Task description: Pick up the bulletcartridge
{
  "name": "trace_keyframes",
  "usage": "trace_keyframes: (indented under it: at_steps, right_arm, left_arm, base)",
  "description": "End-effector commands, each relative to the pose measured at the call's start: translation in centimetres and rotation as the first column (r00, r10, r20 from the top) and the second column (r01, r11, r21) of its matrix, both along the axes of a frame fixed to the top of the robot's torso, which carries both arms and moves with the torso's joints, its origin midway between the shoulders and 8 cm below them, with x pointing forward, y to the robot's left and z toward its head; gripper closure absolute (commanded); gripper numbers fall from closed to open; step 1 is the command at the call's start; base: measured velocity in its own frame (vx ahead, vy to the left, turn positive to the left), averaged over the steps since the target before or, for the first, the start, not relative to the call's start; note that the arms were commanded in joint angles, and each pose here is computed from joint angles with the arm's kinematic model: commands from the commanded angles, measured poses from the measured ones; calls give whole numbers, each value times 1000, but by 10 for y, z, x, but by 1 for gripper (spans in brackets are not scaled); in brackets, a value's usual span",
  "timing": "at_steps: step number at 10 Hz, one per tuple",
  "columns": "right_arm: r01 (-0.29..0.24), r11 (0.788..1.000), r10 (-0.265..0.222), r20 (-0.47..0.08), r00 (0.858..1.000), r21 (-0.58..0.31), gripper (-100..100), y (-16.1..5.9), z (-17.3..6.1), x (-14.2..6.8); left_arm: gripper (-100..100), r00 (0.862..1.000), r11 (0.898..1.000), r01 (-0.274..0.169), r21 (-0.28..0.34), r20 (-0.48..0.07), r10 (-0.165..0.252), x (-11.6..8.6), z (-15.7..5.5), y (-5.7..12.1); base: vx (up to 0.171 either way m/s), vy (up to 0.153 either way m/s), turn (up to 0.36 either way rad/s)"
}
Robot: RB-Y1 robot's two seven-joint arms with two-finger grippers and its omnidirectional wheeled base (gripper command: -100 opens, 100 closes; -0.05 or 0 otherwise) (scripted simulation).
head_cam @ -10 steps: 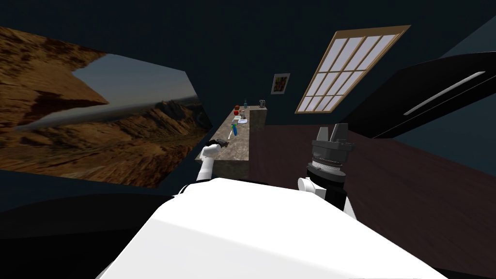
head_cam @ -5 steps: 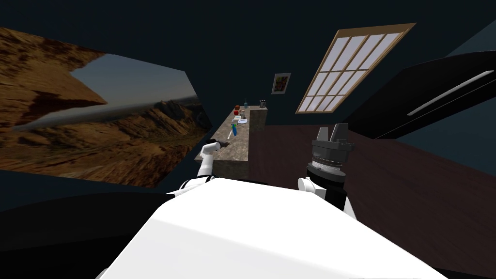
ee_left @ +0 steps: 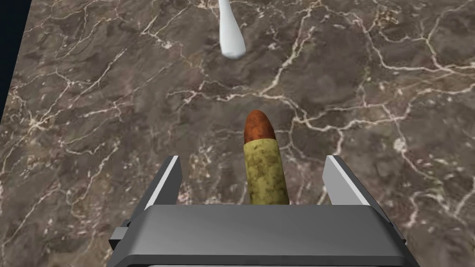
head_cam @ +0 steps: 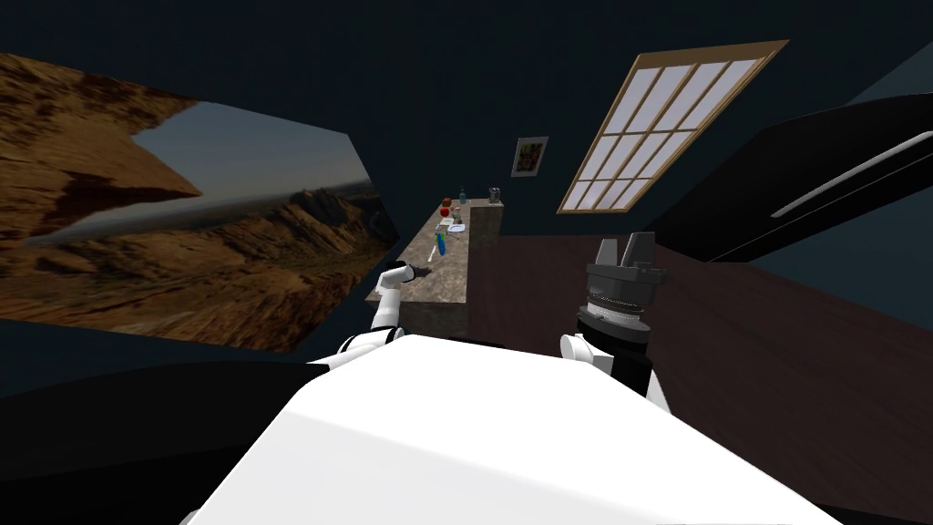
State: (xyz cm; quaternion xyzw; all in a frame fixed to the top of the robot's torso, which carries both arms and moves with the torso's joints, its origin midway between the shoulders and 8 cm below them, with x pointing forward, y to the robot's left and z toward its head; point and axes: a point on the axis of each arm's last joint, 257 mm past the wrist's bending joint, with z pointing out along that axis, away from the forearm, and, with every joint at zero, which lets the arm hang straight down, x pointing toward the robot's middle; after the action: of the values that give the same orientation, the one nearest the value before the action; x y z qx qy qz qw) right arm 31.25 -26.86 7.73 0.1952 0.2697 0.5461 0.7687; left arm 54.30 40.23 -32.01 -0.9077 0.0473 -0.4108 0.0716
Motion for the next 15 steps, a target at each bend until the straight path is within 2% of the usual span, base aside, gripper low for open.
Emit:
trace_keyframes:
  at_steps: [1,3,5,7,8,9,13,14,15]
  right_arm:
    - [0,1000,0,0,1000,0,0,0,0,0]
    - [0,1000,0,0,1000,0,0,0,0,0]
    - [0,1000,0,0,1000,0,0,0,0,0]
    - [0,1000,0,0,1000,0,0,0,0,0]
    - [0,1000,0,0,1000,0,0,0,0,0]
    - [0,1000,0,0,1000,0,0,0,0,0]
    - [0,1000,0,0,1000,0,0,0,0,0]
    - [0,1000,0,0,1000,0,0,0,0,0]
    - [0,1000,0,0,1000,0,0,0,0,0]
  left_arm:
    - [-100,1000,1000,-23,1,-2,23,-2,-4,19]
    - [-100,999,999,-47,2,-3,47,-4,-7,37]
    - [-100,995,995,-98,1,-2,98,-9,-13,75]
    - [-100,992,992,-124,0,0,124,-13,-15,93]
    - [-100,993,993,-115,0,-2,115,-13,-15,86]
    - [100,993,993,-117,1,-1,117,-13,-15,87]
    - [100,993,993,-117,1,0,117,-13,-15,87]
    - [0,993,993,-117,1,0,117,-13,-15,87]
    - [100,996,996,-85,2,-3,85,-8,-12,65]
  base:
    - [-30,0,-135]
    - [-32,-26,-163]
    - [-39,-32,-215]
    - [-25,-39,-175]
    - [-6,-14,-18]
    - [0,0,0]
    - [0,0,0]
    - [0,0,0]
    - [31,25,267]
